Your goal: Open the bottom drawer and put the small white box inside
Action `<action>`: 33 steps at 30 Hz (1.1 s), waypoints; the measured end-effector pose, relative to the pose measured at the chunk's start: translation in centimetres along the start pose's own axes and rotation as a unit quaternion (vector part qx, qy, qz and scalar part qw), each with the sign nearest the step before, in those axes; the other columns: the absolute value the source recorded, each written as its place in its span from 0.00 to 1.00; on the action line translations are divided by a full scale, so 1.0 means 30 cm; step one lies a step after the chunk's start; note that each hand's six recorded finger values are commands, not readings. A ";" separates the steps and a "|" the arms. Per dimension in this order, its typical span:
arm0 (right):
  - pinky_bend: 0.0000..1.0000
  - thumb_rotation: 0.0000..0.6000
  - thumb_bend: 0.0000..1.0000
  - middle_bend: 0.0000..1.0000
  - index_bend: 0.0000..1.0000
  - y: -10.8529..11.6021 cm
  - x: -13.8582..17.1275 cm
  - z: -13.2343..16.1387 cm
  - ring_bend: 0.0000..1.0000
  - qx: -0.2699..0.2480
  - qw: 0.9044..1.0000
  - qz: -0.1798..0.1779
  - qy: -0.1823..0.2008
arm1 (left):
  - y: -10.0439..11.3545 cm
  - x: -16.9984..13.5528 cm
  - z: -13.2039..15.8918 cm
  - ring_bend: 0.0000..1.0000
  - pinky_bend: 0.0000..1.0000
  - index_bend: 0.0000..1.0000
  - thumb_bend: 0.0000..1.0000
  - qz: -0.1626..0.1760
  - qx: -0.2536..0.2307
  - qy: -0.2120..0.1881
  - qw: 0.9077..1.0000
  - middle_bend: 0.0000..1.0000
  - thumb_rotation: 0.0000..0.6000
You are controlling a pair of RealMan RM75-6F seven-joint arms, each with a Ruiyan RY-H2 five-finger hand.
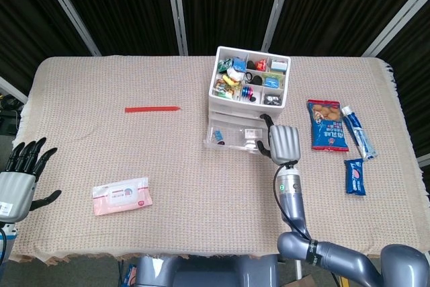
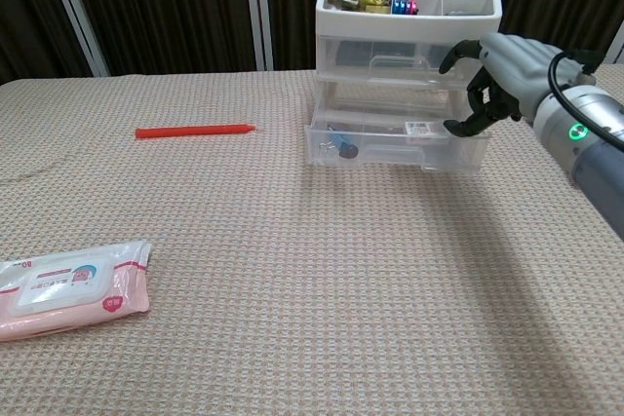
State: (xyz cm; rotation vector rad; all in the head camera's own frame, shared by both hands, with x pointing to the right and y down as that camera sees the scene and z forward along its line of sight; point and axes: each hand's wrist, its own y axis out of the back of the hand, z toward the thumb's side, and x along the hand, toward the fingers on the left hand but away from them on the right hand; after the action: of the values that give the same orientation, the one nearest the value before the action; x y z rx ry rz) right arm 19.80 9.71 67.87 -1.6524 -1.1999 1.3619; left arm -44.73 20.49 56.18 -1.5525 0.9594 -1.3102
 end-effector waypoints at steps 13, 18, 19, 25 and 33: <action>0.28 1.00 0.18 0.24 0.17 0.061 0.123 0.032 0.15 -0.023 0.996 -0.019 0.081 | 0.001 -0.003 0.001 0.00 0.00 0.15 0.11 0.006 0.007 0.001 1.000 0.00 1.00; 0.08 1.00 0.19 0.06 0.16 0.089 0.202 0.031 0.00 0.018 0.987 -0.030 0.155 | -0.001 -0.002 0.006 0.00 0.00 0.15 0.12 0.007 0.009 -0.001 1.000 0.00 1.00; 0.05 1.00 0.19 0.03 0.15 0.092 0.216 0.030 0.00 0.034 0.984 -0.034 0.171 | -0.002 -0.002 0.006 0.00 0.00 0.15 0.12 0.007 0.010 -0.001 1.000 0.00 1.00; 0.00 1.00 0.20 0.00 0.12 0.069 0.291 -0.030 0.00 0.212 0.938 -0.068 0.266 | 0.004 -0.002 0.009 0.00 0.00 0.15 0.11 0.014 0.009 -0.003 1.000 0.00 1.00; 0.00 1.00 0.21 0.00 0.10 -0.035 0.316 -0.137 0.00 0.420 0.847 -0.095 0.313 | 0.005 -0.002 0.010 0.00 0.00 0.15 0.11 0.020 0.007 -0.004 1.000 0.00 1.00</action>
State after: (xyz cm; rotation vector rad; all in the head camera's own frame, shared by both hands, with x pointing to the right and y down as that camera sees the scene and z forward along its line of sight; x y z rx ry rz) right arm 23.86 19.19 66.43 -1.1273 -0.2734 0.8876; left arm -44.45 20.53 56.00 -1.5195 0.9702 -1.2801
